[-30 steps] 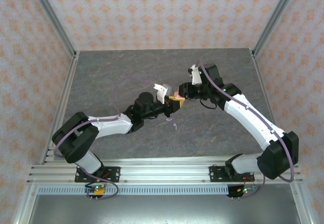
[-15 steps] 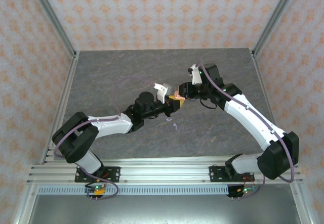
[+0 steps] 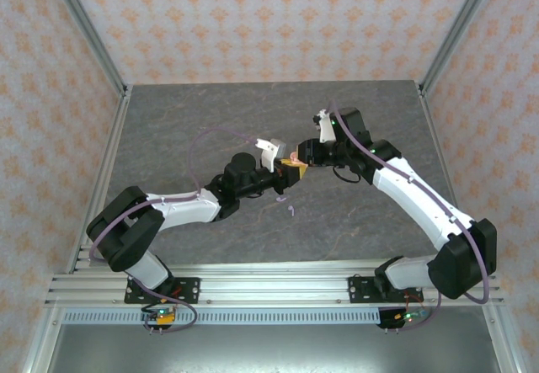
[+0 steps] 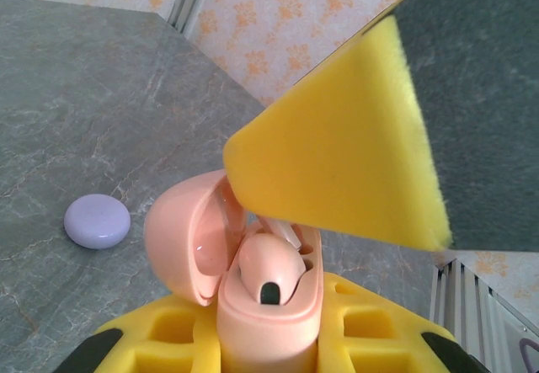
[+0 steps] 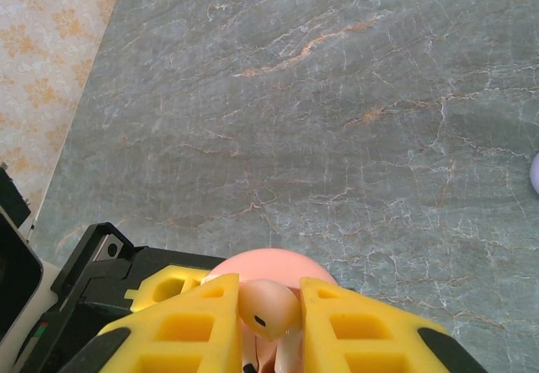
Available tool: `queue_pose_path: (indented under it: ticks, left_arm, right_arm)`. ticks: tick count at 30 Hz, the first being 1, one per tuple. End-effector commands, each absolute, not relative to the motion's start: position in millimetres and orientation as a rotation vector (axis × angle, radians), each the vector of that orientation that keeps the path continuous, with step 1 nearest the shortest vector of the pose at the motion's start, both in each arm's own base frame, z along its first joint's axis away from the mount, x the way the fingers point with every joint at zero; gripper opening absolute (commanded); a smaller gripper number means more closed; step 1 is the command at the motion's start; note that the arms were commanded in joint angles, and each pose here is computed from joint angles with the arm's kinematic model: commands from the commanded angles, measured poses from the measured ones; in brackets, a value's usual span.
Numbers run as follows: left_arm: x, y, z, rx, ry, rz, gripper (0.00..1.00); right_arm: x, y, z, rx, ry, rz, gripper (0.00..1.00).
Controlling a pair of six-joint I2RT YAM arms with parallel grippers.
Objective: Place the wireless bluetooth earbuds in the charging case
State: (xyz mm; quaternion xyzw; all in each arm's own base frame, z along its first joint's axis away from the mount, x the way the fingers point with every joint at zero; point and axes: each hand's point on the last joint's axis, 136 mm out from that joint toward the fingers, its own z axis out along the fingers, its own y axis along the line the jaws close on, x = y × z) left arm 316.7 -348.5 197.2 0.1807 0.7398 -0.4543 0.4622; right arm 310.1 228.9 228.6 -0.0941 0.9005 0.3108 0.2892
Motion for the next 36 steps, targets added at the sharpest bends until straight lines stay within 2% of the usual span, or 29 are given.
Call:
queue_pose_path:
  ticks: [1,19,25,36]
  left_arm:
    - [322.8,-352.6,218.0,0.424,1.758,-1.122,0.01]
    - [324.3,-353.0,224.8,0.435,1.746,-1.107,0.00]
    - [322.4,-355.4,224.4,0.467,1.747,-1.106,0.01]
    - [319.0,-357.1,221.8,0.525,1.748,-1.065,0.01]
  right_arm:
    - [304.9,224.2,229.6,-0.254,2.399,0.805,0.21]
    - [298.9,218.2,228.9,-0.227,2.412,0.792,0.25]
    - [299.6,218.2,229.5,-0.230,2.415,0.787,0.32]
    - [295.5,221.3,237.2,-0.256,2.404,0.820,0.37]
